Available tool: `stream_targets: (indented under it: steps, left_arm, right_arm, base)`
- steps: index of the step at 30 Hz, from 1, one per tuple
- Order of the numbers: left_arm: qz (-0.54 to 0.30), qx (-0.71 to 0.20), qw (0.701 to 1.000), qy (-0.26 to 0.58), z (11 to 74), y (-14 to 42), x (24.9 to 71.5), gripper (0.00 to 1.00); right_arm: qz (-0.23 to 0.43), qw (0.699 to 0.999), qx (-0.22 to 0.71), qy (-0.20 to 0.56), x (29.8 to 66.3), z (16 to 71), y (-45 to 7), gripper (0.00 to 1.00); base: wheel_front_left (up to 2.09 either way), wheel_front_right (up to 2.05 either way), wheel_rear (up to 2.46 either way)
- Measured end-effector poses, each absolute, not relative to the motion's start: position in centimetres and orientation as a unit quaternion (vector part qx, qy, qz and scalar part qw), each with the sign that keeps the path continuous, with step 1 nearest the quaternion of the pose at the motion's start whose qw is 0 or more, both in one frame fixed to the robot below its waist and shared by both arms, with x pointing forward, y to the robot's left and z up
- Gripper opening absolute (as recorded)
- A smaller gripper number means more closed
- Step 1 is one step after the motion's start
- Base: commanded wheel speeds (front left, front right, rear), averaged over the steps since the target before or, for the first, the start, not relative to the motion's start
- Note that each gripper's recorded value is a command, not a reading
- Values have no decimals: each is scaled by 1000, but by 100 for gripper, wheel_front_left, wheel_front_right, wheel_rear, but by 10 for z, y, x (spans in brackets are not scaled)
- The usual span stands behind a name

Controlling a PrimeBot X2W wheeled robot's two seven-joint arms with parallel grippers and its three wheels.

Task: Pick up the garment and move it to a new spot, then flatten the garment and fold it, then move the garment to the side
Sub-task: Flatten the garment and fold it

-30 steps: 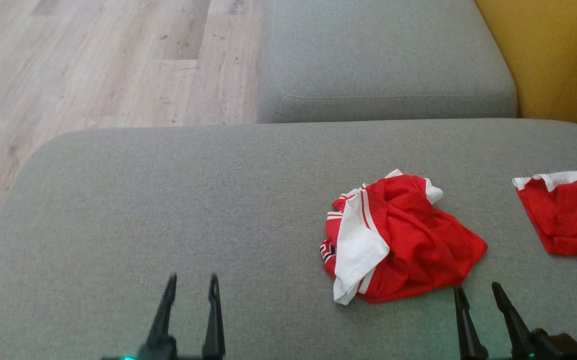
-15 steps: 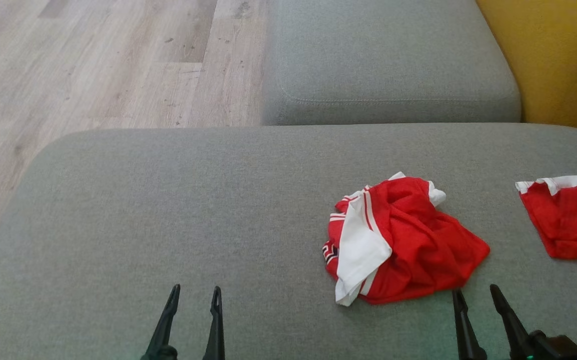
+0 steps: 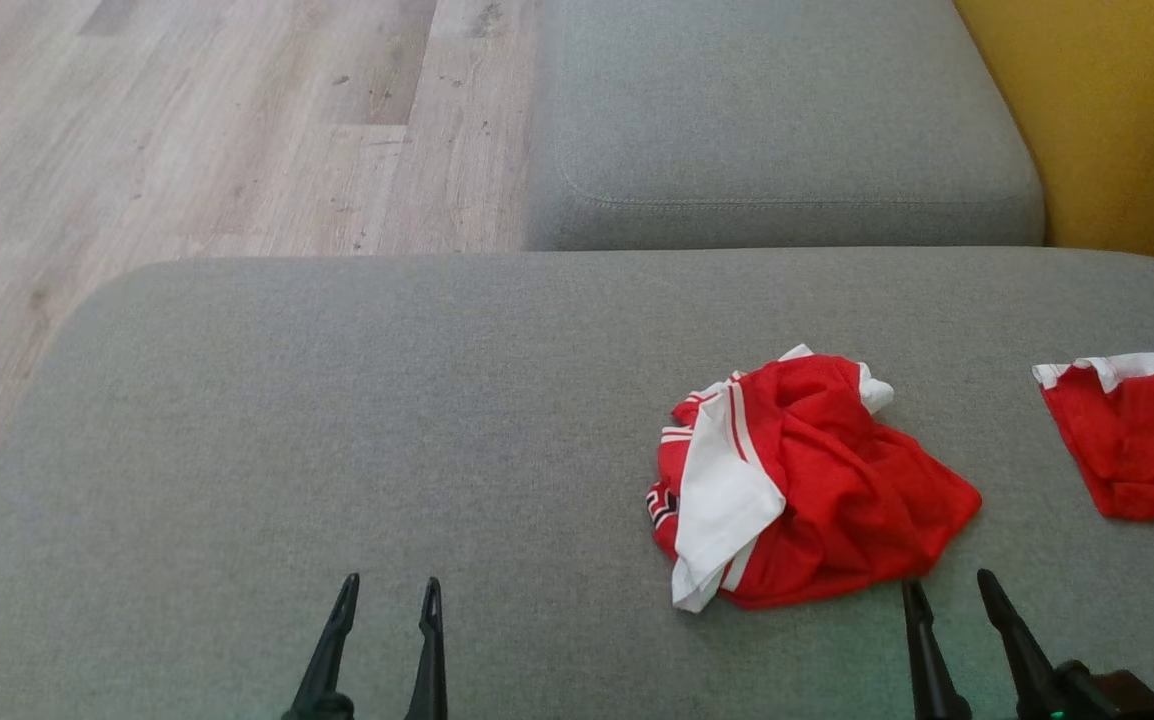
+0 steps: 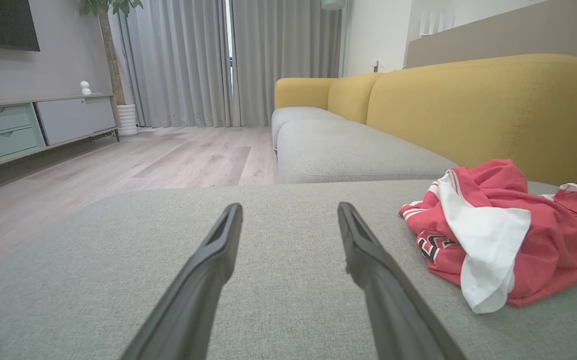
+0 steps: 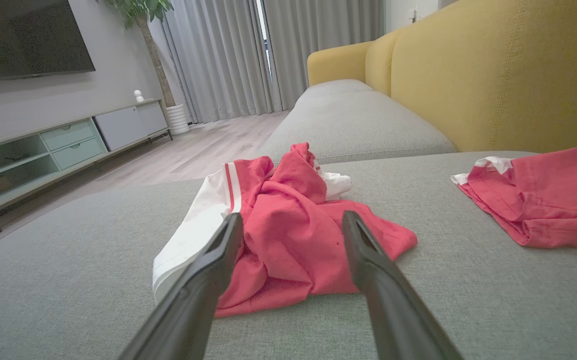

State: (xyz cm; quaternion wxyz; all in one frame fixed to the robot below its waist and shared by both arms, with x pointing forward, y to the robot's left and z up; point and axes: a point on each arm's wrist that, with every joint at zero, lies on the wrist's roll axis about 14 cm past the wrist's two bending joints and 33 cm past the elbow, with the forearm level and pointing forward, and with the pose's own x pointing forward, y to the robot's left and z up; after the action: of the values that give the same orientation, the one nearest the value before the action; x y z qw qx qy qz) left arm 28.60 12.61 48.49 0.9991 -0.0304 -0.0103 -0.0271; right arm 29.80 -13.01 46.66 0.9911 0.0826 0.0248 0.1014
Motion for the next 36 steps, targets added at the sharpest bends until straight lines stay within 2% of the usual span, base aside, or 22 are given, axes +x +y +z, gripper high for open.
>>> stream_targets:
  steps: [19, 28, 36]
  left_arm:
    - [-42, -30, 999, -2, 481, 120, 292, 100]
    - [-166, -8, 986, -22, 501, 59, 346, 100]
    - [-281, 31, 959, -7, 518, -7, 407, 100]
  right_arm:
    - [105, 990, 85, 31, 297, 463, -127, 100]
    - [104, 990, 89, 38, 307, 460, -125, 100]
    - [105, 990, 83, 49, 323, 455, -122, 100]
  base:
    - [0, 0, 0]
    - [0, 0, 0]
    - [0, 0, 0]
